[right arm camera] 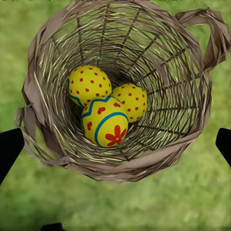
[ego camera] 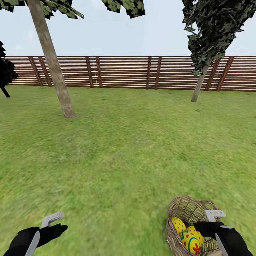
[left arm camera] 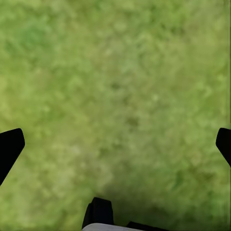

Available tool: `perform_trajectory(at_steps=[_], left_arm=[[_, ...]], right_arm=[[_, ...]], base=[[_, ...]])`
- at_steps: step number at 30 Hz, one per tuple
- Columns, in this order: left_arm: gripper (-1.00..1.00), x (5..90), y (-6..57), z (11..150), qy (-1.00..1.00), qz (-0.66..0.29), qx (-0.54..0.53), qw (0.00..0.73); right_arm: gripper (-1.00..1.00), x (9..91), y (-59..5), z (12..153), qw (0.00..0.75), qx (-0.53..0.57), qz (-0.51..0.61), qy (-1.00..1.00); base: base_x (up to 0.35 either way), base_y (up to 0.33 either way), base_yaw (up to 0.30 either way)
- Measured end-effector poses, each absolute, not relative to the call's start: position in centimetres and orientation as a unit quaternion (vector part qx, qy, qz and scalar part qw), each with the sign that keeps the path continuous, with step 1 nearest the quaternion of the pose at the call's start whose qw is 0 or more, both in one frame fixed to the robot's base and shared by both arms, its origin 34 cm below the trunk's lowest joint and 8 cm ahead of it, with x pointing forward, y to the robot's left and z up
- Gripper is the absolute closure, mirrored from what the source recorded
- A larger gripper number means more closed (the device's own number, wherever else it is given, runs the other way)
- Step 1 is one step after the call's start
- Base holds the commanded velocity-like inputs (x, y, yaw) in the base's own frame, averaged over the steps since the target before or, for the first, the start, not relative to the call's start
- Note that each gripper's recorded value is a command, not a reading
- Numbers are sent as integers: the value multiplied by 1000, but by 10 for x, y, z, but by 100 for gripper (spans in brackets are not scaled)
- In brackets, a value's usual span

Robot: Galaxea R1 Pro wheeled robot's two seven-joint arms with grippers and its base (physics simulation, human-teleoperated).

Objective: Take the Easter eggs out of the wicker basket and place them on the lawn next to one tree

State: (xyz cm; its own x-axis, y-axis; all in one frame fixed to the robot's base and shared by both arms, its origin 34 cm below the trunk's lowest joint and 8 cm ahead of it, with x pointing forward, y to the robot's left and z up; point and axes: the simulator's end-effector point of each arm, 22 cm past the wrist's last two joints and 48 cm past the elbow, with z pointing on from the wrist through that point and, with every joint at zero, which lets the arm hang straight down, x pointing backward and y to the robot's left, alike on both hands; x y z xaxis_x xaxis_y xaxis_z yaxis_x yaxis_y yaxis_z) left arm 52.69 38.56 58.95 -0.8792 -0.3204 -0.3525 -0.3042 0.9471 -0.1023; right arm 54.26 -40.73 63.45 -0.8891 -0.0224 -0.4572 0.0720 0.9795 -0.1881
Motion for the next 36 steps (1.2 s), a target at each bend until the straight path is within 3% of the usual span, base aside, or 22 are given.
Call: perform_trajectory(at_steps=[15,27,36], left_arm=[[-100,527,384,589,969,-24,-161,185],[-100,527,382,589,969,-26,-162,186],[-100,532,375,586,967,-30,-161,196]], right_arm=[[-100,546,-407,637,242,12,-100,965],[-100,545,-407,637,242,12,-100,965],[-100,545,-409,634,242,11,-102,965]], base=[[0,0,0],[288,0,0],[36,0,0]])
